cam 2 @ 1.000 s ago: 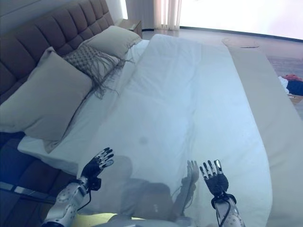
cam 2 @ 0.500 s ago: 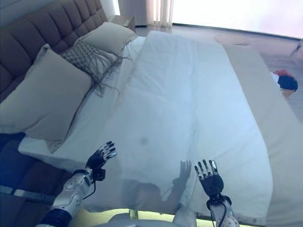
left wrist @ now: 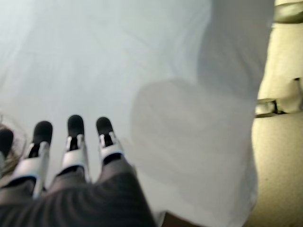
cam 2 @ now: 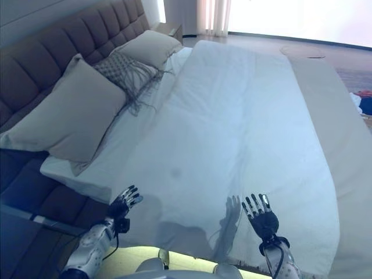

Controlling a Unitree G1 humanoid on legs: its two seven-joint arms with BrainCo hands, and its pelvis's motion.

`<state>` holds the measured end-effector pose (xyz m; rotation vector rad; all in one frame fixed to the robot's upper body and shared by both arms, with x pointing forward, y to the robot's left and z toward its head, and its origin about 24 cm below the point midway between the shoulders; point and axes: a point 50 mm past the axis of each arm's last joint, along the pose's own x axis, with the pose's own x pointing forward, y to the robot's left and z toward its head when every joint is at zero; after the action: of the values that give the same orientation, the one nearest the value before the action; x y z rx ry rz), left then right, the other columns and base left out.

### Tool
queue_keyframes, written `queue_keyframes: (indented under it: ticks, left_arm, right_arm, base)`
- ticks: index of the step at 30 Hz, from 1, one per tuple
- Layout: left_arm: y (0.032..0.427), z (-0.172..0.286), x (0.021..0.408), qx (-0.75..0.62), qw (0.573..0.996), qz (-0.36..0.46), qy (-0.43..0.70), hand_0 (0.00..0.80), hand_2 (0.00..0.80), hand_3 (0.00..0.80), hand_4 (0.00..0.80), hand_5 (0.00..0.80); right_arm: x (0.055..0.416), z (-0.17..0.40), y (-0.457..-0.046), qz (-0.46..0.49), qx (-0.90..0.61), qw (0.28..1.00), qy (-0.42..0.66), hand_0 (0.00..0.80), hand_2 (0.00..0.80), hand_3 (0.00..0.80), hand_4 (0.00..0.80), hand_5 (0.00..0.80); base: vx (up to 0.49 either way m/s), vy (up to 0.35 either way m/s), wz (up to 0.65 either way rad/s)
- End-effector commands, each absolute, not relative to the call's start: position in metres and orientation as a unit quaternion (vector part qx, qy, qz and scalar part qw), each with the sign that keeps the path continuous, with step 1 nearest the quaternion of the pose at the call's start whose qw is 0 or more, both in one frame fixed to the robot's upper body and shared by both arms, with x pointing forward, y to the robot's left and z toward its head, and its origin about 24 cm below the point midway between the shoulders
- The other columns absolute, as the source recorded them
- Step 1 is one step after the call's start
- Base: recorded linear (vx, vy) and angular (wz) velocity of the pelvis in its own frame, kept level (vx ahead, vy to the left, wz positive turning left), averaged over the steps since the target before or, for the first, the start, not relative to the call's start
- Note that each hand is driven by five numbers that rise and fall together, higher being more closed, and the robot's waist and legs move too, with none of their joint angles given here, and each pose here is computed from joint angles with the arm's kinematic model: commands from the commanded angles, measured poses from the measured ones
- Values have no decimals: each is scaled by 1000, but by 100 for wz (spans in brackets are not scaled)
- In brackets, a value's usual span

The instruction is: Make the bed neatly

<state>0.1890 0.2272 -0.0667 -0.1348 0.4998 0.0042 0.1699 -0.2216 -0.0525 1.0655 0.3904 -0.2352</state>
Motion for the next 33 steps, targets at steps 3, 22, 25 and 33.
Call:
queue_keyframes:
  ticks: [3,22,25,33]
  left_arm:
    - [238,-40,211,-51,983,20,173,0,0,0,0,0]
    - [253,-5,245,242,964,17,105,0,0,0,0,0]
    - [236,1,263,325,943,-10,73,0,0,0,0,0]
    - [189,22,293,409,911,-16,-54,0,0,0,0,0]
  right_arm:
    - [187,-31,-217,-54,497,851,162,0,0,0,0,0]
    - [187,-33,-195,-75,525,835,143,0,0,0,0,0]
    - [186,-41,-198,-121,507,837,163,0,0,0,0,0]
    - [228,-23,-207,-55,488,867,90,0,0,0,0,0]
  base:
    - [75,490,-27]
    - [21,201,0]
    - [-151,-214,3]
    - [-215,32,-23]
